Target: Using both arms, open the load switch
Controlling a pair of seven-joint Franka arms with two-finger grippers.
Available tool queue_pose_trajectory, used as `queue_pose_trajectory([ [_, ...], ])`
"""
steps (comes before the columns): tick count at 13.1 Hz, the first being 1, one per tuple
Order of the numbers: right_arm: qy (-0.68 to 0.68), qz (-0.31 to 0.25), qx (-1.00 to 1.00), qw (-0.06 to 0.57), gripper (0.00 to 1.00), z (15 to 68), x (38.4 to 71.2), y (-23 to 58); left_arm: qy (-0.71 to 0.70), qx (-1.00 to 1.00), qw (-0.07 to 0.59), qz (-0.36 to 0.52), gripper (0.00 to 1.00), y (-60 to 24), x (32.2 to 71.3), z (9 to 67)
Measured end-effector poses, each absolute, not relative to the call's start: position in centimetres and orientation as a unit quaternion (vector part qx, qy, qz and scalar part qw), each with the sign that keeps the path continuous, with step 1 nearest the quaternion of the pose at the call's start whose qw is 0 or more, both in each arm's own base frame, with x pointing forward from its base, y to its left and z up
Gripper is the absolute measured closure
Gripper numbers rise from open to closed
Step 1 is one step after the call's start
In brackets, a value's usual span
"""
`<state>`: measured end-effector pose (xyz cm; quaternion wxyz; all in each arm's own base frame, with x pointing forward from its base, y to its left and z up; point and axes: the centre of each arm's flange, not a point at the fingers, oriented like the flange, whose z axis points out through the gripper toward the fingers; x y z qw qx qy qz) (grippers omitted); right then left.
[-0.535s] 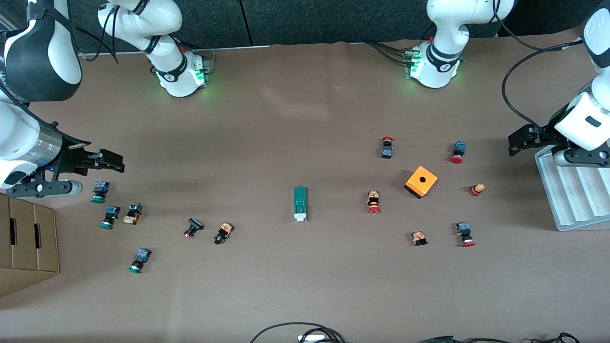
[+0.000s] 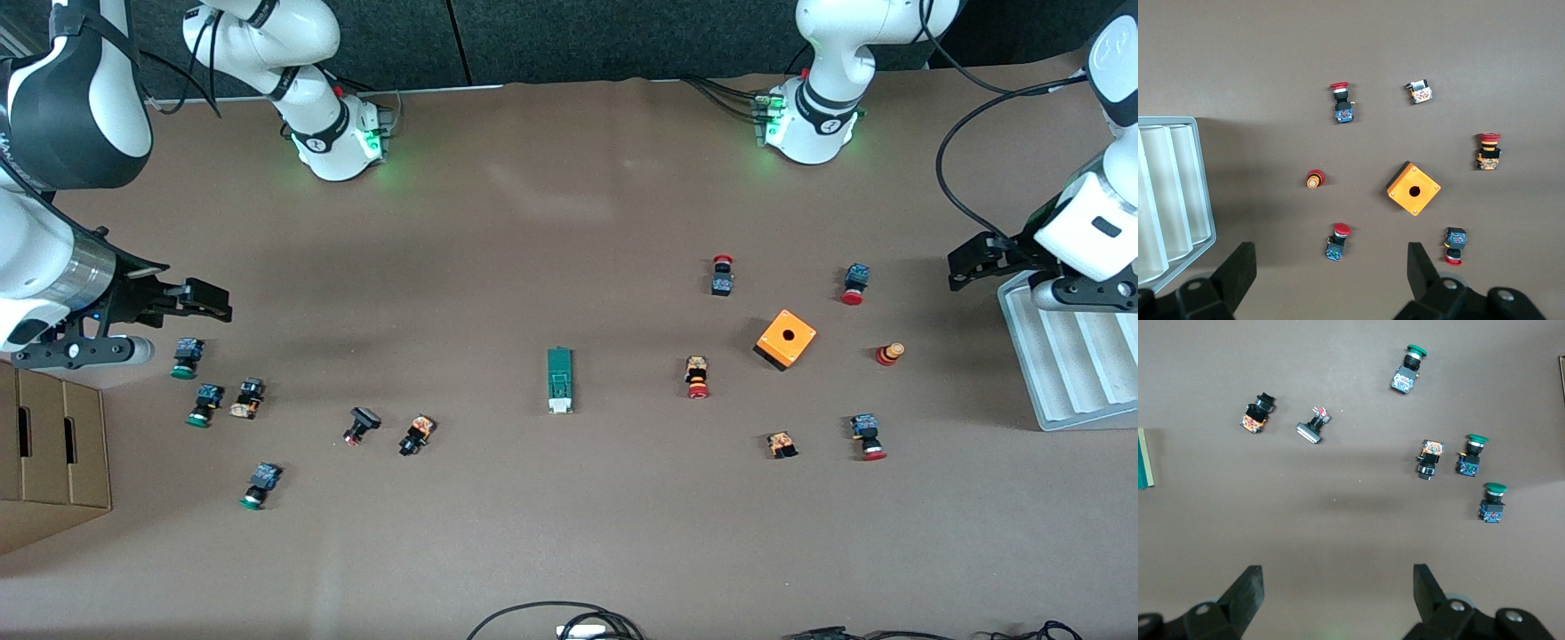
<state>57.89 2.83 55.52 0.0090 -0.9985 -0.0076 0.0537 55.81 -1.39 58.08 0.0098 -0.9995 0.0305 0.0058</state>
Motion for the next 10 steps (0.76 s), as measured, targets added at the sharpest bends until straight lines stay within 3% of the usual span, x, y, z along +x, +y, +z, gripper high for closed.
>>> queue_pose_trajectory([
  [10,0.022,0.058,-0.998,0.01,0.0,54.3,58.6,-0.8,0.031,-0.999,0.01,0.006,0.0,-1.4,55.8,58.1],
])
